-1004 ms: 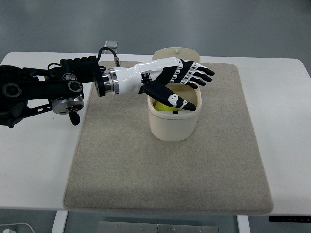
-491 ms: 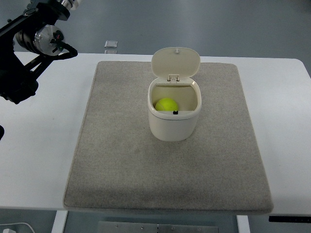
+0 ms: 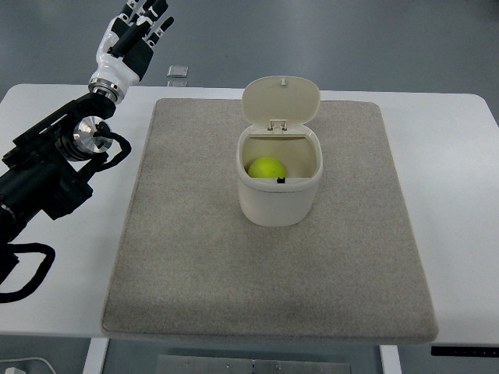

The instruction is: Put tennis ball into box with left hand

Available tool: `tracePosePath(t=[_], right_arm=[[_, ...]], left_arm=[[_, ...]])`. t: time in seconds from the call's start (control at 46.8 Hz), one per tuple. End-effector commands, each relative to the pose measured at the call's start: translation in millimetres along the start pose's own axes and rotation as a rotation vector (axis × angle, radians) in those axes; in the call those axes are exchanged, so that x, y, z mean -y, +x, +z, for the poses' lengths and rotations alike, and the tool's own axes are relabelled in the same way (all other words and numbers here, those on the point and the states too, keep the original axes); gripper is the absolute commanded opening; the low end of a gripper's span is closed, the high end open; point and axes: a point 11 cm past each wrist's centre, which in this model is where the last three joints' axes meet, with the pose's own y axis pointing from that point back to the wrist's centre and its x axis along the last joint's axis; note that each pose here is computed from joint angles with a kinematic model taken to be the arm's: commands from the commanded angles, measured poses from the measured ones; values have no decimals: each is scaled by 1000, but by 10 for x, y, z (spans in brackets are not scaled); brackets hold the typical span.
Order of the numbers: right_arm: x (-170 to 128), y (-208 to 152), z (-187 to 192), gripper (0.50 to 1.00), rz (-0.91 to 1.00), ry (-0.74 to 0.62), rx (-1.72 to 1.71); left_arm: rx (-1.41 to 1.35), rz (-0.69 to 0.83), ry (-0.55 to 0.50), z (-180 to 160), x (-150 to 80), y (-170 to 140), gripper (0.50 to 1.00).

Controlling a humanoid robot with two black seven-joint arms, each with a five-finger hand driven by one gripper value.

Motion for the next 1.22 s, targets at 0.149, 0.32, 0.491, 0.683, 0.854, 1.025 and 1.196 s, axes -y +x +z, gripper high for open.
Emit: tracePosePath(t=[0.149,0.32,0.491,0.683,0.854,1.025,1.196], right_arm=[[0,-4,2,938,-1,0,0],[0,1,2,938,0,0,-1],[0,1,2,938,0,0,-1],[-1,-5,3,938,-2,-1,-1],[0,1,1,938,0,0,0],[-1,-8,5,938,-5,-2,-4],[-1,-5,3,938,-2,0,-7]], left_arm=[[-25,1,-6,-49,-100,161,881],[-17,29,-17,-13,-161,309,951],[-28,48,-43,63,-186,415,951],[-23,71,-78,236,-204,536,990],[-6,81,-86,317,-221,602,990],[0,85,-91,359,-229,630,990],[5,88,-92,375,-237,649,990]])
